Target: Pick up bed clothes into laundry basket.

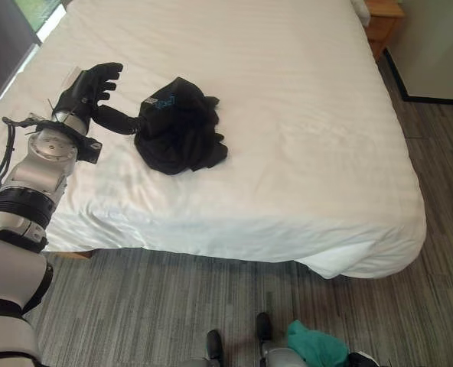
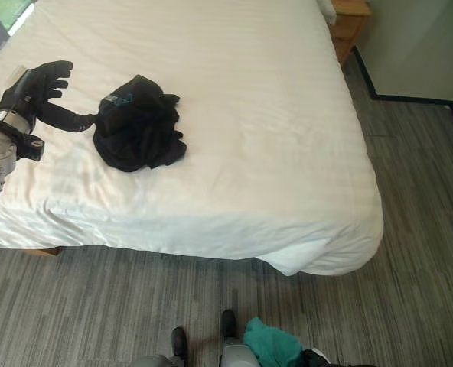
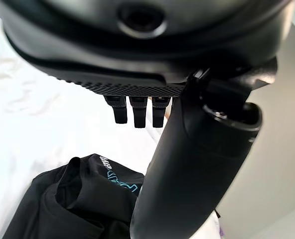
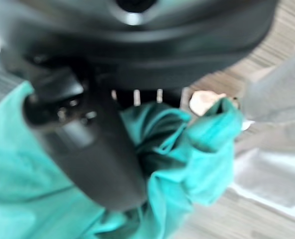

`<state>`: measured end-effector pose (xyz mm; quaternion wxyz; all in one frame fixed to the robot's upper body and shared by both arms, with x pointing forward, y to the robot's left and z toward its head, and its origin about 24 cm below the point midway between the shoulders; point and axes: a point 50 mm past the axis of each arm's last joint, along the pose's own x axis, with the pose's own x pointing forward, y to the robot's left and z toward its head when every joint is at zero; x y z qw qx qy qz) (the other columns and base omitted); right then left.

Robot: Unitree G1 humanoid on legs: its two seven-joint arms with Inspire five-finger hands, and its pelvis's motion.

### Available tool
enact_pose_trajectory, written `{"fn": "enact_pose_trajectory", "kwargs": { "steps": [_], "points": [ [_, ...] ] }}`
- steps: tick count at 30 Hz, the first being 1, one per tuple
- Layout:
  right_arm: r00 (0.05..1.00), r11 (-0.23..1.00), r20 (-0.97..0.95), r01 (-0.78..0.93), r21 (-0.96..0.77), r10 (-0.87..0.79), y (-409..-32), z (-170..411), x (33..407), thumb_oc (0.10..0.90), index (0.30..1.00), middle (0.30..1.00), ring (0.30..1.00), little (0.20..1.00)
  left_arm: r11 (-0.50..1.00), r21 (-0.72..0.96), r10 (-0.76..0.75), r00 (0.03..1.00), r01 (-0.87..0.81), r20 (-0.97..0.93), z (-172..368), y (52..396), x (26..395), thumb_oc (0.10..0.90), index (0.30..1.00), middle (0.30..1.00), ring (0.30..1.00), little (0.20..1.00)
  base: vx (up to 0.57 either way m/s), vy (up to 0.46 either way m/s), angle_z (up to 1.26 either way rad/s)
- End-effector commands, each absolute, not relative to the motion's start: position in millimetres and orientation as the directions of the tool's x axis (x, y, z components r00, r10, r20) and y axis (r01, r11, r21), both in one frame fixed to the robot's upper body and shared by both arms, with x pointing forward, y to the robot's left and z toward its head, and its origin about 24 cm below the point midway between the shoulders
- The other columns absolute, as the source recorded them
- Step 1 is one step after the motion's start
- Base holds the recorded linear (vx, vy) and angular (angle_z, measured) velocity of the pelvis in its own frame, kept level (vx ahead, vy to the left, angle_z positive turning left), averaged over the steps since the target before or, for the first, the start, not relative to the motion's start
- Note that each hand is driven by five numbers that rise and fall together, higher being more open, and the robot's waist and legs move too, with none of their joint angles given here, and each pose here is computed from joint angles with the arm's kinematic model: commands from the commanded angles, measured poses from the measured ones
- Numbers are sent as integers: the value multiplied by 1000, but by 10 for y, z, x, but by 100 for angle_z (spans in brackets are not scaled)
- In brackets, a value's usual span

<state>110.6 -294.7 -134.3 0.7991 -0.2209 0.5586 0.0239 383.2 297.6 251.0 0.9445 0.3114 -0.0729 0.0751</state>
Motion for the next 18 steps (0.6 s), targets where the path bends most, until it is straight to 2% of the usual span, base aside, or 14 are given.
{"fn": "enact_pose_trajectory", "kwargs": {
  "steps": [1, 4, 7, 11, 12, 18],
  "points": [
    [405, 902, -874, -214, -375, -268, -3230, -1203, 1092, 400, 300, 300, 300, 300, 810, 466, 90, 862, -354, 498, 3501, 2943, 3698, 800, 900, 900, 900, 900, 0, 0, 0],
    [421, 905, -873, -222, -363, -247, -3168, -1216, 1141, 400, 300, 300, 300, 300, 816, 454, 110, 867, -358, 486, 3450, 2998, 3694, 800, 900, 900, 900, 900, 8, -5, 1],
    [486, 911, -845, -204, -358, -224, -3127, -1163, 1269, 400, 300, 300, 300, 300, 813, 457, 124, 874, -361, 469, 3390, 3046, 3692, 800, 900, 900, 900, 900, 8, -5, 1],
    [506, 910, -836, -212, -357, -210, -3115, -1142, 1293, 400, 300, 300, 300, 300, 818, 446, 128, 870, -364, 476, 3392, 3050, 3686, 800, 900, 900, 900, 900, 0, 0, 0],
    [370, 888, -812, 95, -450, -451, -3882, -866, 877, 400, 300, 300, 300, 300, 805, 470, 139, 885, -363, 445, 3232, 3171, 3627, 800, 900, 900, 900, 900, 0, 0, 0],
    [384, 917, -839, 51, -396, -384, -3614, -1037, 935, 400, 300, 300, 300, 300, 843, 427, 116, 886, -327, 448, 3253, 3017, 3723, 800, 900, 900, 900, 900, 49, 26, 10]
  ]
}}
